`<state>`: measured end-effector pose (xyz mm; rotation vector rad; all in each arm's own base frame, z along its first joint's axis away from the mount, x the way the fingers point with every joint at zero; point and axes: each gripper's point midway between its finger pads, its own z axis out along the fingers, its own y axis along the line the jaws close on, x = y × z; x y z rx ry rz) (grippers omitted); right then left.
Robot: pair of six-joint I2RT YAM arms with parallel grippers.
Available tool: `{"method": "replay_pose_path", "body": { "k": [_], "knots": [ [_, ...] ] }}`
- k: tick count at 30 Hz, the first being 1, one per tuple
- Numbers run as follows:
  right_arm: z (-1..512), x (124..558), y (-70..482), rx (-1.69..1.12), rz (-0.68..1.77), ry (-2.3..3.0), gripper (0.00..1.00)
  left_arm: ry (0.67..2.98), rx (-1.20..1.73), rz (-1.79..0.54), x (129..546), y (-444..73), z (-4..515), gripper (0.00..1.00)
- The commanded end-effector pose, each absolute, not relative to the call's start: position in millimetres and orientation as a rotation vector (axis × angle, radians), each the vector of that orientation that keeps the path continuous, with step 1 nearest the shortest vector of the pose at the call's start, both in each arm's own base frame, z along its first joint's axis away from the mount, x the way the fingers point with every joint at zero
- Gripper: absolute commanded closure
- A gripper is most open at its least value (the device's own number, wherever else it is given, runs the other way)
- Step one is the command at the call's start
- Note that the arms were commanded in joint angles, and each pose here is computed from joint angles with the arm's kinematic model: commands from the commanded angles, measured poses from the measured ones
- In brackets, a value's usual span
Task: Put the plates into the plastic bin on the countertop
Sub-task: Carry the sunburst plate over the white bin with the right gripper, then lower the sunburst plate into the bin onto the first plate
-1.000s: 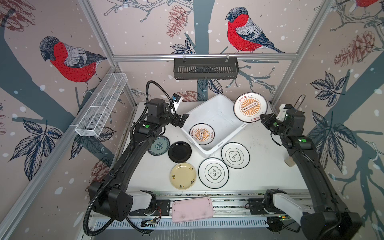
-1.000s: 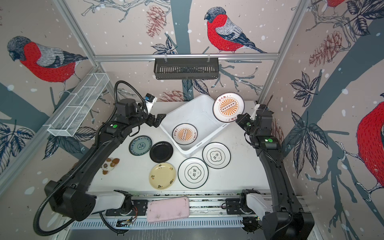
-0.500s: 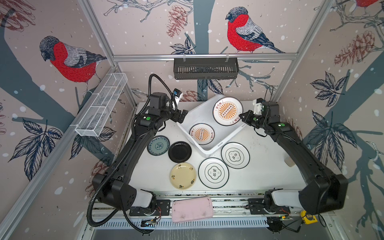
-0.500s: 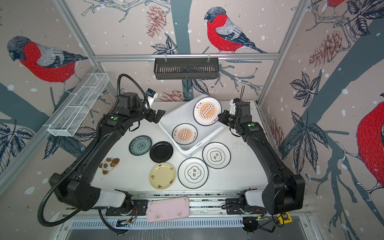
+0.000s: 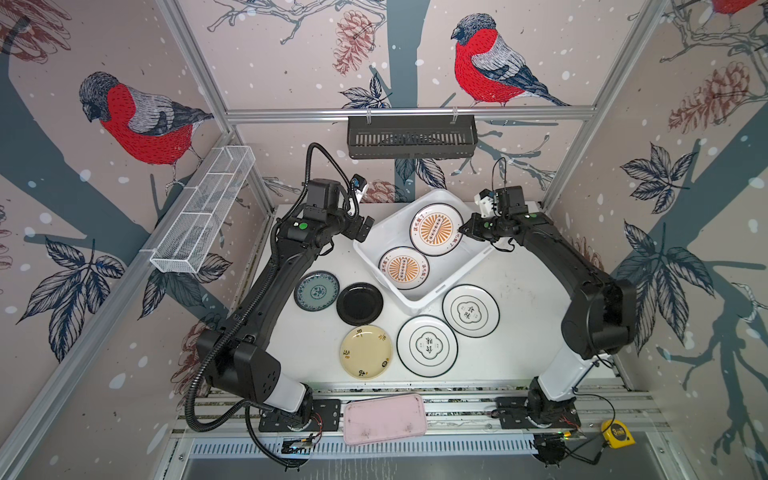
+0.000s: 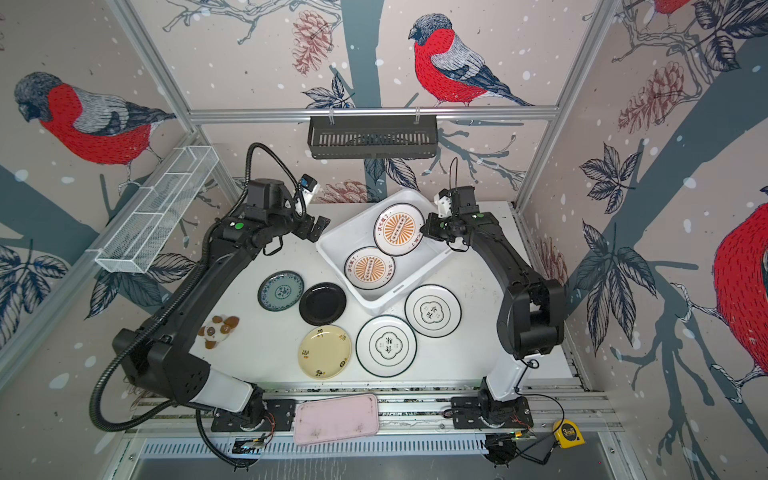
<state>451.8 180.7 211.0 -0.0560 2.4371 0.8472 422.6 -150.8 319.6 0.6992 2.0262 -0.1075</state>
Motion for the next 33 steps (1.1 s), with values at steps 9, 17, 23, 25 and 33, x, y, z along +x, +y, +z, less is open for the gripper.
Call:
{"method": "replay_pose_path", "body": {
  "k": [9,17,23,25,33],
  "knots": [
    [186,449,215,-0.239,0.92,2.503,0.95,2.089,0.658,-0.034,404,-131,311,0.03],
    [167,446,238,-0.258,0.924,2.582,0.93,1.966,0.577,-0.036,400,-127,351,0.03],
    [157,442,258,-0.299,0.987,2.619,0.93,1.871,0.553,-0.008,402,-124,369,0.03],
    [148,438,265,-0.328,0.997,2.655,0.93,1.872,0.543,-0.016,403,-125,369,0.04],
    [118,435,270,-0.372,0.985,2.75,0.93,1.813,0.486,0.039,409,-116,375,0.04]
  ]
}}
